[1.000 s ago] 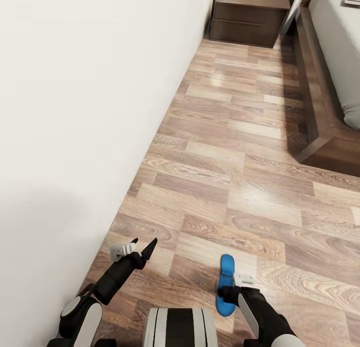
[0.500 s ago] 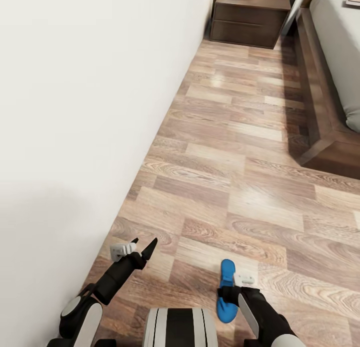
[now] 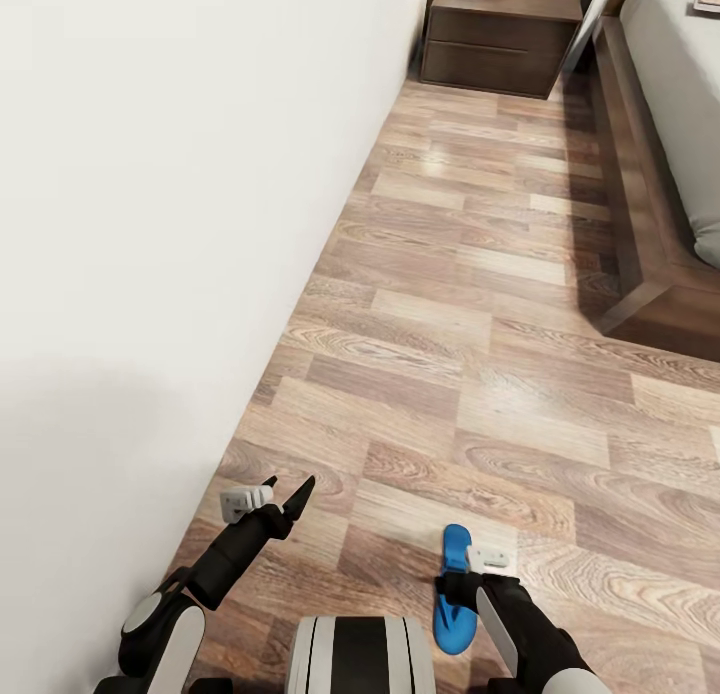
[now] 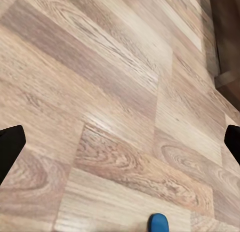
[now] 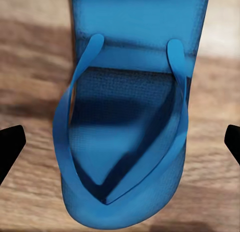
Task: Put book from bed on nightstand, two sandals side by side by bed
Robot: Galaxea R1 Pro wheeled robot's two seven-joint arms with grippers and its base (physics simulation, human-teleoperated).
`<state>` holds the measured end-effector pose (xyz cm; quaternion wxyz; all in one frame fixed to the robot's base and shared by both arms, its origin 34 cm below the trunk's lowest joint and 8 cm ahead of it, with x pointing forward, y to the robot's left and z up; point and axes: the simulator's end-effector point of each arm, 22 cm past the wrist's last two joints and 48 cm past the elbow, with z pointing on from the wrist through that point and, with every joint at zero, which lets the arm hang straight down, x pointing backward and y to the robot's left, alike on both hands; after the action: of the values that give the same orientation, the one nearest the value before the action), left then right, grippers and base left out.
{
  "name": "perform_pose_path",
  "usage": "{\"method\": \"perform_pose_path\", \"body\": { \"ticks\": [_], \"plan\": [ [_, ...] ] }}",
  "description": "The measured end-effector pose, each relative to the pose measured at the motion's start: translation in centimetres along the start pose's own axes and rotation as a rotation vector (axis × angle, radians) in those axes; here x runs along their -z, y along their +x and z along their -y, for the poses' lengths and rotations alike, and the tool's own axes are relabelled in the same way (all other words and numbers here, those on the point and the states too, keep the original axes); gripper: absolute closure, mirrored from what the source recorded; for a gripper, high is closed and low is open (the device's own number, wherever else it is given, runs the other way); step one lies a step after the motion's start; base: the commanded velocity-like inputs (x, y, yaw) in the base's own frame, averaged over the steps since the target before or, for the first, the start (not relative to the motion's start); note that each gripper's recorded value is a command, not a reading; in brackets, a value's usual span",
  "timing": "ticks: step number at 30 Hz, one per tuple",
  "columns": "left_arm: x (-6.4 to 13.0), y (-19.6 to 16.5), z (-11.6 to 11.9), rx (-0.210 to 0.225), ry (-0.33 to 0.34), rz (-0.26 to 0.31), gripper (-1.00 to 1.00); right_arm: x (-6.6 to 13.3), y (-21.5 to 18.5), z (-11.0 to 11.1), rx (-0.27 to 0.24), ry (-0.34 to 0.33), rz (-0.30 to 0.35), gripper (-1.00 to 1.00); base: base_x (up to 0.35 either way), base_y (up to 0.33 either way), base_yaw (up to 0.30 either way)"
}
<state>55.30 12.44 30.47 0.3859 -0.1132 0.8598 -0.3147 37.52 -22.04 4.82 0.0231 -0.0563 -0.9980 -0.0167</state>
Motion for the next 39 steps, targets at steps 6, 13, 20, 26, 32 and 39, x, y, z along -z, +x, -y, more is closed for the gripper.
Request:
{"method": "perform_pose_path", "body": {
  "ticks": [6,13,20,26,32,39],
  "plan": [
    [-0.1,0.3,-0.3,0.004,-0.005,-0.006,-1.00,-0.3,0.4,0.1,0.000,0.001,-0.008,-1.00,0.000,0.000,0.000],
    [-0.2,0.7,-0.5,0.008,-0.009,-0.012,-1.00,-0.5,0.7,0.1,-0.001,0.002,-0.016,-1.00,0.000,0.000,0.000],
    [-0.2,0.7,-0.5,0.009,-0.009,-0.012,-1.00,-0.5,0.7,0.1,-0.001,0.002,-0.016,-1.00,0.000,0.000,0.000],
    [-0.3,1.0,-0.7,0.012,-0.012,-0.018,-1.00,-0.8,1.1,0.1,-0.001,0.003,-0.024,-1.00,0.000,0.000,0.000],
    [-0.3,1.0,-0.7,0.012,-0.012,-0.018,-1.00,-0.8,1.1,0.1,-0.001,0.003,-0.024,-1.00,0.000,0.000,0.000],
    [-0.3,1.0,-0.7,0.012,-0.012,-0.018,-1.00,-0.8,1.1,0.2,-0.001,0.003,-0.024,-1.00,0.000,0.000,0.000]
  ]
}}
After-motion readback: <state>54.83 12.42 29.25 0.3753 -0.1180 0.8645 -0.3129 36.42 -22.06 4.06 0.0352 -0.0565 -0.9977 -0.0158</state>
